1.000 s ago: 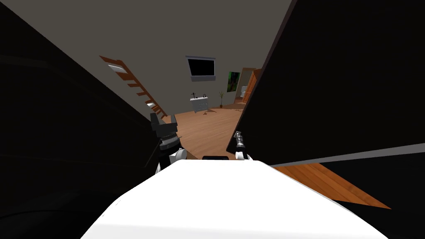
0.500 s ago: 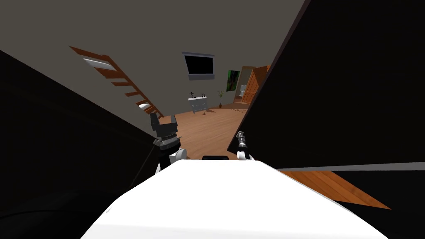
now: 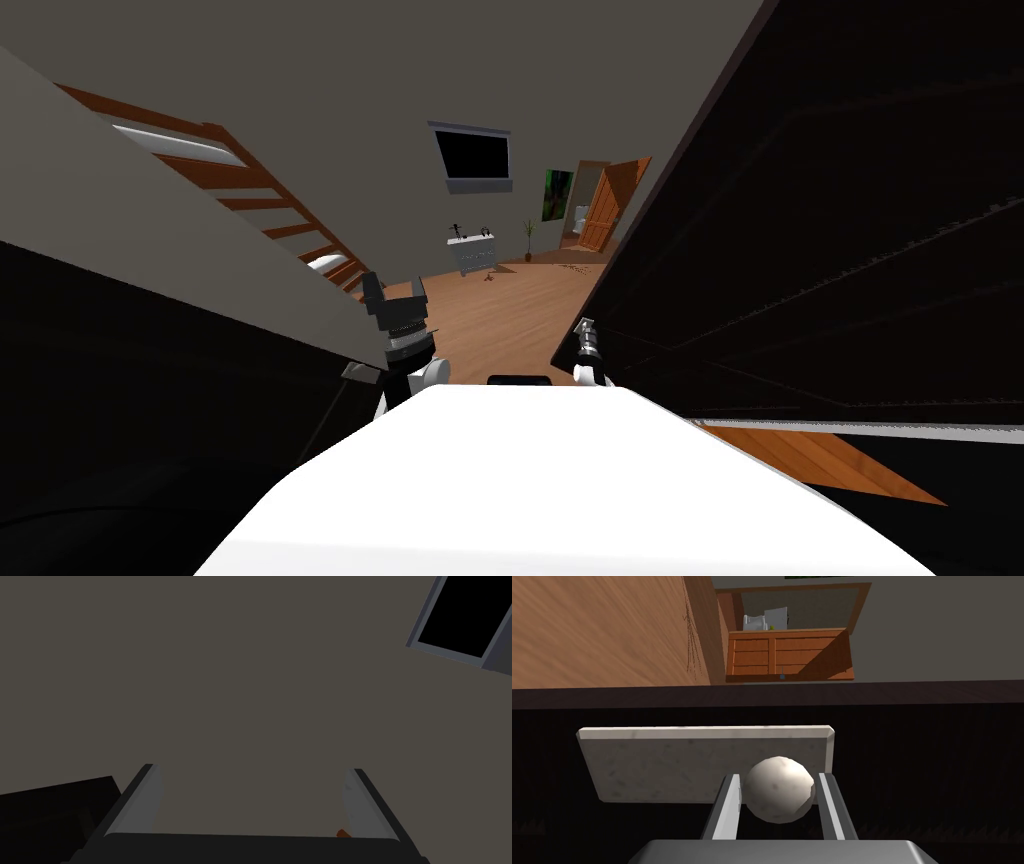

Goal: Push the door open

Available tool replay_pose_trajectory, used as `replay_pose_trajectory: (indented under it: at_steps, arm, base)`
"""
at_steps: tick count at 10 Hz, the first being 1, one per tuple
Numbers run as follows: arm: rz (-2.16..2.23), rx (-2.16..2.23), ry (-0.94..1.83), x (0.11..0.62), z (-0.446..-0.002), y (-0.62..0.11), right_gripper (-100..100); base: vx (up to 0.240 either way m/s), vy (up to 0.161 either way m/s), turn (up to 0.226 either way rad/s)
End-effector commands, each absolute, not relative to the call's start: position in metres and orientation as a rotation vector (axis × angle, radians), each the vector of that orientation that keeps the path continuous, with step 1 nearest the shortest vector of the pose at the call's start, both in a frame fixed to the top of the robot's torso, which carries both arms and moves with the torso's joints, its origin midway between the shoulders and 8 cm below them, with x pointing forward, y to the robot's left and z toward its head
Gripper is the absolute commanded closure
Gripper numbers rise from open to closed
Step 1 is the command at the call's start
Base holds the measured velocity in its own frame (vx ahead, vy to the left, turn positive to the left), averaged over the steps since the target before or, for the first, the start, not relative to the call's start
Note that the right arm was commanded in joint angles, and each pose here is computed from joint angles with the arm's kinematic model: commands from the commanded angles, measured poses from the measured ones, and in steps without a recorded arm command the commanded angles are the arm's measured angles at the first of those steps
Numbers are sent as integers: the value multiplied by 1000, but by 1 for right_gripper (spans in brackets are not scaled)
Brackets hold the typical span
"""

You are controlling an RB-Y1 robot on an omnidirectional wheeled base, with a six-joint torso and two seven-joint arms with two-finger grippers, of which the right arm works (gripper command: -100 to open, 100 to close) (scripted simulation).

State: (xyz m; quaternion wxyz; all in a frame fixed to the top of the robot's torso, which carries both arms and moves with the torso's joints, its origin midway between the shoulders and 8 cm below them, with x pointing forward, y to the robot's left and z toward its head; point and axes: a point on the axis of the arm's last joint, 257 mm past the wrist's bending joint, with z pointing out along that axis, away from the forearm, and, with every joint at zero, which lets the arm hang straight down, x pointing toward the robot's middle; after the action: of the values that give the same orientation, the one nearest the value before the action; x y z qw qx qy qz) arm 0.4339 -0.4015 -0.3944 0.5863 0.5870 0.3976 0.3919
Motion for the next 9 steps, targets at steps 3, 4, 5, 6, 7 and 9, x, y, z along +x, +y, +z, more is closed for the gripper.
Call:
replay_pose_trajectory:
  at_steps: [3, 4, 5, 6, 7, 9]
  arm:
    - [875, 1387, 876, 429, -391, -426, 100]
    - [879, 1391, 889, 429, -393, -419, 100]
    - [858, 1393, 867, 425, -391, -433, 100]
    - [848, 1395, 858, 422, -390, -438, 100]
    - [837, 1398, 848, 419, -390, -444, 100]
    - [813, 1406, 823, 413, -390, -456, 100]
  base:
    - [199, 43, -70]
    - [87, 14, -27]
    - [147, -4, -39]
    - [243, 6, -52]
    - [236, 1, -46]
    - [160, -11, -25]
